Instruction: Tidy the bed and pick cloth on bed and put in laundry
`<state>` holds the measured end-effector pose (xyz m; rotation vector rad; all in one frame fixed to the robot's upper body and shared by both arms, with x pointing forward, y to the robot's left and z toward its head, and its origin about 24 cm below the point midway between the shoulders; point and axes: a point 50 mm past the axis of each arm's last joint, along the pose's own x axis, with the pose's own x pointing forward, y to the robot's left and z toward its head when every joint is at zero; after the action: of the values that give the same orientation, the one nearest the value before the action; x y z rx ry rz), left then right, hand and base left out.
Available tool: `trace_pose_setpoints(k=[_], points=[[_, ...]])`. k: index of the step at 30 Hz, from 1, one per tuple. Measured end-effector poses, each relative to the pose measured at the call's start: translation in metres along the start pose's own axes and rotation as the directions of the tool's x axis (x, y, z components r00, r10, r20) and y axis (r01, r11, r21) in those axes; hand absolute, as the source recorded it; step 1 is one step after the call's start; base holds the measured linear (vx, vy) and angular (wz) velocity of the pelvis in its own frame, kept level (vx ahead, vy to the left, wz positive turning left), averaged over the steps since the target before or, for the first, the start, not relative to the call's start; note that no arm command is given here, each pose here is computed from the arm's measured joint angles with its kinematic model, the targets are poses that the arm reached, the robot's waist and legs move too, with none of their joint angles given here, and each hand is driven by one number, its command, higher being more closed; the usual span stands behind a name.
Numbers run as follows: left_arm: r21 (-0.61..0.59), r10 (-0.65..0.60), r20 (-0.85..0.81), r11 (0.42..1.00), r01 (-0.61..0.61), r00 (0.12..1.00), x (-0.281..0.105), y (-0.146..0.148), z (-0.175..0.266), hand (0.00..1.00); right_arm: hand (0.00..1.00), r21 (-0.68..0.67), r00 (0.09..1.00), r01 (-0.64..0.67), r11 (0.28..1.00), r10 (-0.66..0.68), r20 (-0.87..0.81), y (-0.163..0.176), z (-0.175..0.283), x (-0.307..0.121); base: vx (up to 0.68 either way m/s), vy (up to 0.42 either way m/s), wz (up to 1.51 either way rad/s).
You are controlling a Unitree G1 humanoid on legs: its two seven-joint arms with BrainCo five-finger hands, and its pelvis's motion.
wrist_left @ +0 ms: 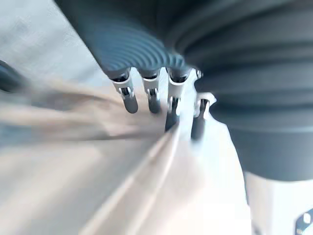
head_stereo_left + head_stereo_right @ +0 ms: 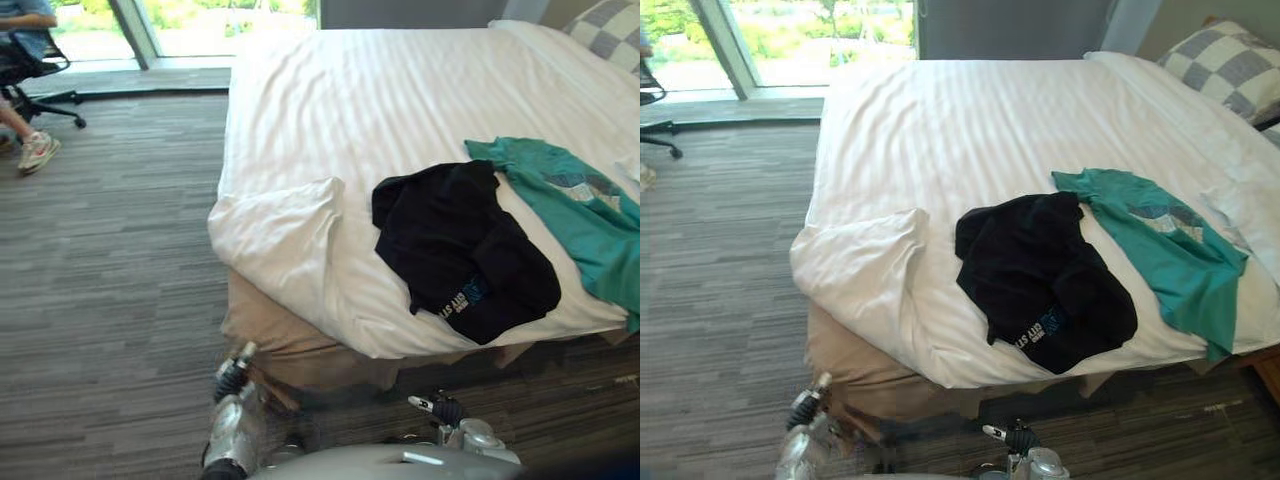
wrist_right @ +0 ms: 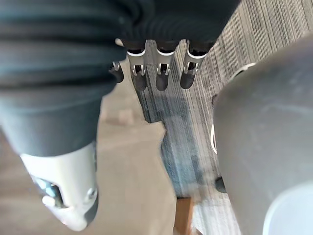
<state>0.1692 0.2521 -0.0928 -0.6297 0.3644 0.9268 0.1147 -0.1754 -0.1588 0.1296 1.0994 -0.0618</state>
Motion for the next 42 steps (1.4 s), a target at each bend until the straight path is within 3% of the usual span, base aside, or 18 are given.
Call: trace_pose_setpoints(k=[2,4,6,10,14,18,19,21,22,24,26,27,29,31,36,42], points=[[-0.21,0.098,0.133,0.975,-0.069,0.986,0.012,0.011,0.04,0.0,0.0,0.023,1.0,0.005,1.0,-0.004,-0.009,-0.002,-0.001,0.0,-0.1,0.005,0.22],[-0.303,0.144,0.221,0.95,-0.072,0.965,0.017,0.018,0.066,0.0,0.0,0.061,1.0,0.017,0.998,-0.016,-0.019,-0.006,-0.003,-0.001,-0.14,0.018,0.09],[-0.349,0.191,0.284,0.933,-0.085,0.94,0.02,0.026,0.084,0.0,0.0,0.093,0.999,0.033,0.995,-0.03,-0.033,-0.012,-0.005,-0.002,-0.14,0.025,0.01],[-0.474,0.318,0.394,0.874,-0.106,0.862,0.018,0.012,0.12,0.0,0.0,0.131,0.998,0.05,0.99,-0.044,-0.053,-0.019,-0.012,-0.006,-0.13,0.028,0.09],[-0.518,0.409,0.508,0.848,-0.111,0.758,0.011,-0.002,0.168,0.0,0.0,0.147,0.995,0.068,0.987,-0.056,-0.082,-0.017,-0.019,-0.007,0.0,0.023,-0.07],[-0.443,0.328,0.594,0.896,-0.043,0.735,0.013,-0.023,0.21,0.0,0.0,0.211,0.995,0.082,0.974,-0.067,-0.078,-0.013,-0.024,-0.009,0.11,0.038,-0.08],[-0.38,0.253,0.617,0.925,0.001,0.745,0.014,-0.031,0.215,0.0,0.0,0.218,0.994,0.088,0.972,-0.072,-0.083,-0.013,-0.026,-0.01,0.14,0.047,-0.11],[-0.225,0.099,0.655,0.972,0.068,0.749,0.014,-0.051,0.218,0.0,0.0,0.222,0.993,0.095,0.97,-0.076,-0.092,-0.014,-0.03,-0.011,0.16,0.044,-0.09],[-0.089,-0.023,0.676,0.99,0.113,0.737,0.013,-0.067,0.22,0.0,0.0,0.223,0.993,0.096,0.97,-0.077,-0.091,-0.014,-0.031,-0.011,0.17,0.045,0.06],[0.181,-0.266,0.676,0.964,0.196,0.688,0.008,-0.102,0.223,0.0,0.0,0.226,0.993,0.099,0.969,-0.08,-0.092,-0.014,-0.031,-0.011,0.11,0.035,0.07],[0.449,-0.496,0.606,0.858,0.247,0.622,0.001,-0.133,0.216,0.0,0.0,0.232,0.992,0.103,0.967,-0.083,-0.094,-0.014,-0.031,-0.011,0.1,0.025,-0.14],[0.515,-0.555,0.572,0.816,0.262,0.605,-0.001,-0.142,0.212,0.0,0.0,0.235,0.992,0.104,0.966,-0.084,-0.093,-0.015,-0.031,-0.011,0.07,0.0,-0.18],[0.672,-0.701,0.445,0.673,0.31,0.558,-0.008,-0.164,0.195,0.0,0.0,0.247,0.993,0.104,0.963,-0.086,-0.085,-0.015,-0.028,-0.01,0.03,-0.012,-0.3],[0.749,-0.763,0.357,0.578,0.323,0.539,-0.01,-0.175,0.181,0.0,0.0,0.253,0.993,0.102,0.962,-0.085,-0.079,-0.015,-0.025,-0.009,-0.01,-0.032,-0.31],[0.918,-0.841,0.141,0.308,0.248,0.523,-0.014,-0.205,0.145,0.0,0.0,0.289,0.992,0.117,0.95,-0.097,-0.08,-0.016,-0.024,-0.009,-0.05,-0.059,-0.17],[0.98,-0.818,0.016,0.127,0.153,0.575,-0.01,-0.211,0.127,0.0,0.0,0.331,0.985,0.165,0.929,-0.137,-0.106,-0.022,-0.027,-0.01,-0.11,-0.042,-0.18]])
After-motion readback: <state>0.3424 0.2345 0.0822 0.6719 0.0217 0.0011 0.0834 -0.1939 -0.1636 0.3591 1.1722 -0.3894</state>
